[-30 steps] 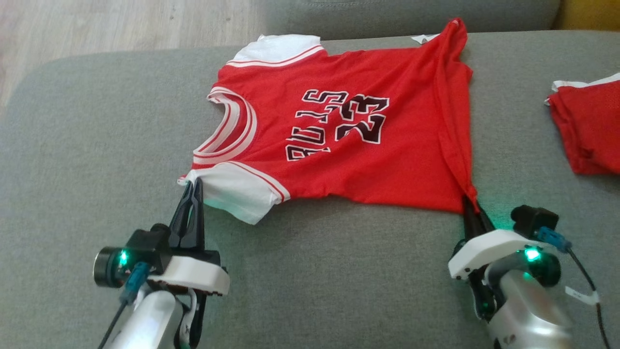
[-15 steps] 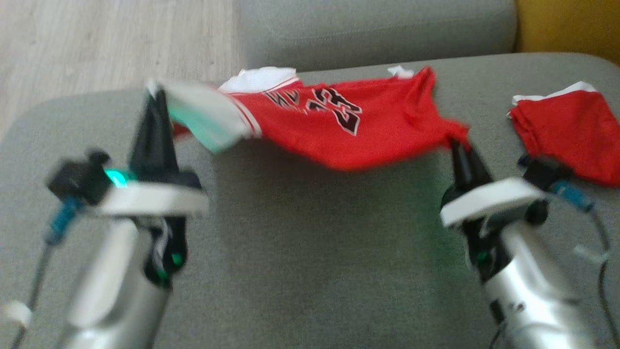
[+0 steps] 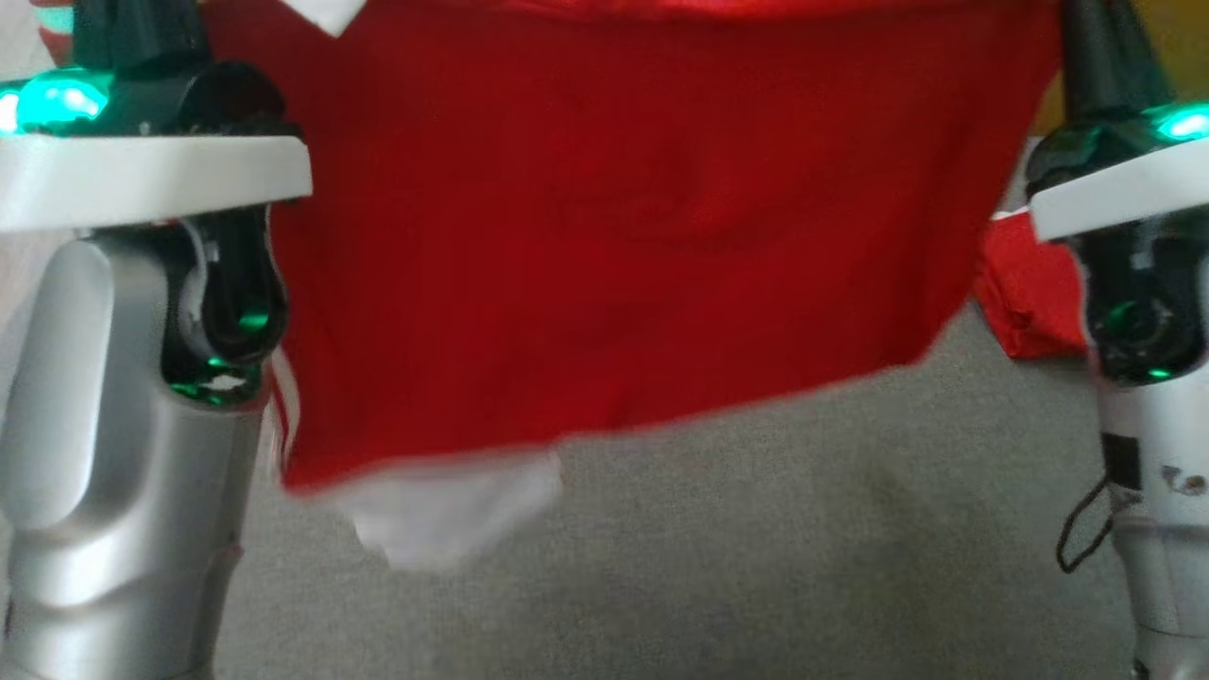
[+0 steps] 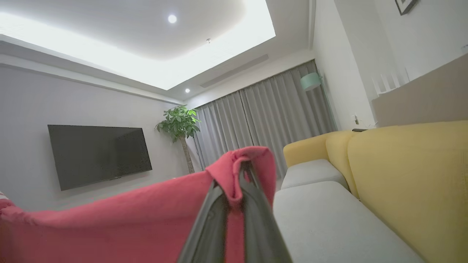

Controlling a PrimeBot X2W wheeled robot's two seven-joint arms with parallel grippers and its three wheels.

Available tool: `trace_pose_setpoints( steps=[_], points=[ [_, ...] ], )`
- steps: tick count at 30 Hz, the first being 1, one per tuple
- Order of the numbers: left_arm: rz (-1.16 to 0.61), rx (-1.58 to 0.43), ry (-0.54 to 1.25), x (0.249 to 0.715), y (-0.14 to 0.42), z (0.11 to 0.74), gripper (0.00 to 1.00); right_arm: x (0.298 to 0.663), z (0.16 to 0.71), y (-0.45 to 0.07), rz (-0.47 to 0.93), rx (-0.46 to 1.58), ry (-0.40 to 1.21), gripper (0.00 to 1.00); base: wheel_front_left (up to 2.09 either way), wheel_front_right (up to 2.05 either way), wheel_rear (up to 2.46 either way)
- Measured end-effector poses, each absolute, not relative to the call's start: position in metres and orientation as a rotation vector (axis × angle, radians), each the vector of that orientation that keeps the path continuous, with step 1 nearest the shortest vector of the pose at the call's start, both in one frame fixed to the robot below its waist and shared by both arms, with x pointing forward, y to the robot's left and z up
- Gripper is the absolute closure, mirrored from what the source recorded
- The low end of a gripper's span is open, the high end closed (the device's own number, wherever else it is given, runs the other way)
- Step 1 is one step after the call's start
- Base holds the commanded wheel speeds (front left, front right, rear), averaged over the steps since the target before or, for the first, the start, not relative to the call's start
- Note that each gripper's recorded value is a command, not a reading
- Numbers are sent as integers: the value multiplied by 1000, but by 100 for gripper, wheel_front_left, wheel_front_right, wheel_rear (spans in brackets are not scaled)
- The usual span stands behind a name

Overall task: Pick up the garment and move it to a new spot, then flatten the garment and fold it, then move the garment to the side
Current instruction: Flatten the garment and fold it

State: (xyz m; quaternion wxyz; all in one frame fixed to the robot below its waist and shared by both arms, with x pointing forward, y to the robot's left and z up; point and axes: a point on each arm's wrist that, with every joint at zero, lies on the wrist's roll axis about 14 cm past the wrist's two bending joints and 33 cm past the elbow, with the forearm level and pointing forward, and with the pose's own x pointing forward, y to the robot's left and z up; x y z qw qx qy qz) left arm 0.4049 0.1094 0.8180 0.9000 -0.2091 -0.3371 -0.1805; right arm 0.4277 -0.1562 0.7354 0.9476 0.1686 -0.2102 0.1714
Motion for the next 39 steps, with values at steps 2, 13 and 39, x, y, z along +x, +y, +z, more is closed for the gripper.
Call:
trace_pose_setpoints(
  steps=[2,13,39],
  points=[
    [-377,-412,-668,408,108,816,100,425,740,-159,345,325,-422,100,0,0,0],
    [-275,-278,-338,522,121,739,100,500,675,-157,278,210,-146,100,0,0,0],
    [-246,-49,-57,558,135,556,100,560,494,-176,131,103,182,100,0,0,0]
  ],
)
